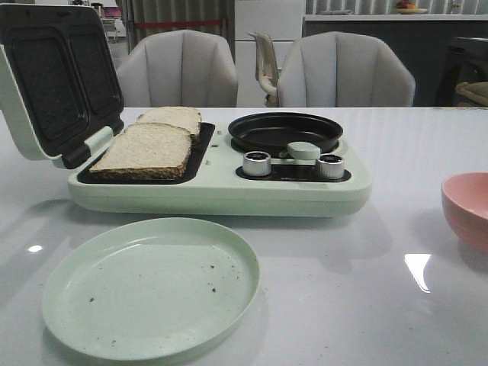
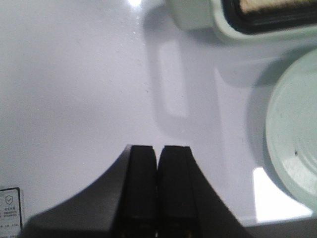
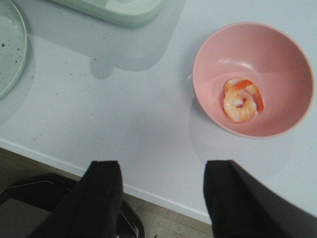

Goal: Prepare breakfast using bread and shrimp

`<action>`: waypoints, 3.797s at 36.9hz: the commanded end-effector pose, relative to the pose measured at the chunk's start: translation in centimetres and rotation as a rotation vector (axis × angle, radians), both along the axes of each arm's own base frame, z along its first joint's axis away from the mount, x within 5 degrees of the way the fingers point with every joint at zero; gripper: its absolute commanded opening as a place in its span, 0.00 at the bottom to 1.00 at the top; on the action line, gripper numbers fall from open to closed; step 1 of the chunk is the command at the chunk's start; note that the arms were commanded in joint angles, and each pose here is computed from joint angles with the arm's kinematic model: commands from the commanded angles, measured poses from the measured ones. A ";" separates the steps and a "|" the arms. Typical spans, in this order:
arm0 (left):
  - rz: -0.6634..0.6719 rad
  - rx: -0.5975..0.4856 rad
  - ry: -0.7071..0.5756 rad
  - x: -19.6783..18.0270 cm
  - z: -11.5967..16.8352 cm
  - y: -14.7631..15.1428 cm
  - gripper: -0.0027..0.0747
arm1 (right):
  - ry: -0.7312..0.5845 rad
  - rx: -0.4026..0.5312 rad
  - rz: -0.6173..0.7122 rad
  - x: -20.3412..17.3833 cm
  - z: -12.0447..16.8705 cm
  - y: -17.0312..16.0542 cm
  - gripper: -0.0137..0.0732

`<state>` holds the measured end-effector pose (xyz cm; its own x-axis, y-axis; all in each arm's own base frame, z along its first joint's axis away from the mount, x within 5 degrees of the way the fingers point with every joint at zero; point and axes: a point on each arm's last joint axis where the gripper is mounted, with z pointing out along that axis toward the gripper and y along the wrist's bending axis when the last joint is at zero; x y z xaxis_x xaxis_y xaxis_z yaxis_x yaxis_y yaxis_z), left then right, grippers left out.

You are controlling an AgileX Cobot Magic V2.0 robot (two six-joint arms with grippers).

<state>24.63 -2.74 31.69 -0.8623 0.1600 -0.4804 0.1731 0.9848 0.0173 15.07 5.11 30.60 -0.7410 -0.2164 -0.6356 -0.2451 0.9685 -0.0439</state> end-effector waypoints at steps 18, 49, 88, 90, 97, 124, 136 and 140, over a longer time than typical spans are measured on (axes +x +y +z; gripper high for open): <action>0.246 -0.517 -0.412 11.6 4.8 8.9 0.16 | -0.081 0.015 0.001 0.3 1.2 -0.1 0.71; -0.027 -0.758 -0.210 14.8 3.0 -0.5 0.16 | -0.081 0.015 0.001 0.3 1.2 -0.1 0.71; -0.515 -0.255 -0.317 -7.7 5.6 -9.0 0.16 | -0.081 0.015 0.001 0.3 1.2 -0.1 0.71; -0.516 -0.258 -0.328 -9.0 5.3 -8.3 0.16 | -0.081 0.015 0.001 0.3 1.2 -0.1 0.71; -0.505 -0.280 -0.413 -11.0 5.3 -7.0 0.16 | -0.099 0.022 0.004 0.4 1.4 0.0 0.71; -0.506 -0.276 -0.398 -10.8 5.0 -7.1 0.16 | 0.075 -0.007 -0.443 10.6 1.1 -8.2 0.71; -0.506 -0.276 -0.398 -10.8 5.0 -7.1 0.16 | 0.295 0.108 -0.454 16.9 -7.6 -13.0 0.71; -0.506 -0.276 -0.398 -10.8 5.0 -7.1 0.16 | 0.312 0.107 -0.460 17.8 -9.6 -13.3 0.70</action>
